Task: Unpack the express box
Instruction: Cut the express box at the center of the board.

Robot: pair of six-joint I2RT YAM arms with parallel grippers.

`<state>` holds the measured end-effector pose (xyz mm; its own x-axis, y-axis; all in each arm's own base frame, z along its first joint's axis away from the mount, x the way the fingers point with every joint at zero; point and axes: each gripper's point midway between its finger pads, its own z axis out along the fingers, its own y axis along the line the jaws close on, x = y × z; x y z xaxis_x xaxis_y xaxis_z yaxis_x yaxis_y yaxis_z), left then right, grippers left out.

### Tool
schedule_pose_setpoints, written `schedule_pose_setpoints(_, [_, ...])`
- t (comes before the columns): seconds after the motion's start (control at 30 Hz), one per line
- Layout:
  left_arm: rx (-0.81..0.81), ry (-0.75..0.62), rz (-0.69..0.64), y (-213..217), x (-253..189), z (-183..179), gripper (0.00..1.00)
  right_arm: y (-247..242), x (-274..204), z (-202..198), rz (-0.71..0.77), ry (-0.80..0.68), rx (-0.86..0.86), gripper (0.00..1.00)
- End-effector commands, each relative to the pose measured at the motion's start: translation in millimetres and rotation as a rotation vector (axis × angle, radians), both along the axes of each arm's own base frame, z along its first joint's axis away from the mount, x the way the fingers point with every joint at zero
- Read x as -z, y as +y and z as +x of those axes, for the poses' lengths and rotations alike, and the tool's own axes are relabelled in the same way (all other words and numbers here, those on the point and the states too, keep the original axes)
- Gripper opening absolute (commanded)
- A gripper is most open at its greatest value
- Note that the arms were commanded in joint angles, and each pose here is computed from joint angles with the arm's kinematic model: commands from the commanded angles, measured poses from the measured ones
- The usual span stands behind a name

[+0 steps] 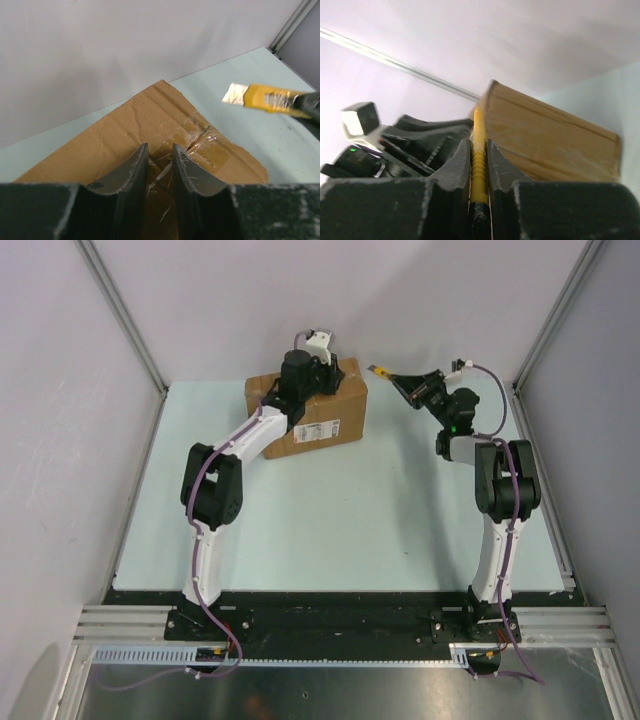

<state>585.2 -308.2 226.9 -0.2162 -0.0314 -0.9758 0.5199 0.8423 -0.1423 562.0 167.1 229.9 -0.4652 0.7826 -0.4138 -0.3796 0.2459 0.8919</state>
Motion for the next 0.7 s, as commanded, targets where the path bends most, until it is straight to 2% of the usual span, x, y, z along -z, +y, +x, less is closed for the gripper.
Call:
schedule_pose_setpoints(0.0, [-0.023, 0.262, 0.178, 23, 107, -21, 0.32, 7, -44, 3, 0.083, -0.129, -0.043, 0.0])
schedule_pose_setpoints(0.23, [-0.031, 0.267, 0.175, 24, 107, -22, 0.31, 23, -36, 17, 0.065, -0.09, -0.074, 0.0])
schedule_pose_setpoints(0.43, [-0.035, 0.271, 0.18, 25, 110, -23, 0.27, 35, -27, 25, 0.025, -0.067, -0.089, 0.0])
schedule_pose_setpoints(0.67, [-0.037, 0.273, 0.186, 26, 111, -24, 0.26, 30, -22, 31, 0.021, -0.056, -0.055, 0.0])
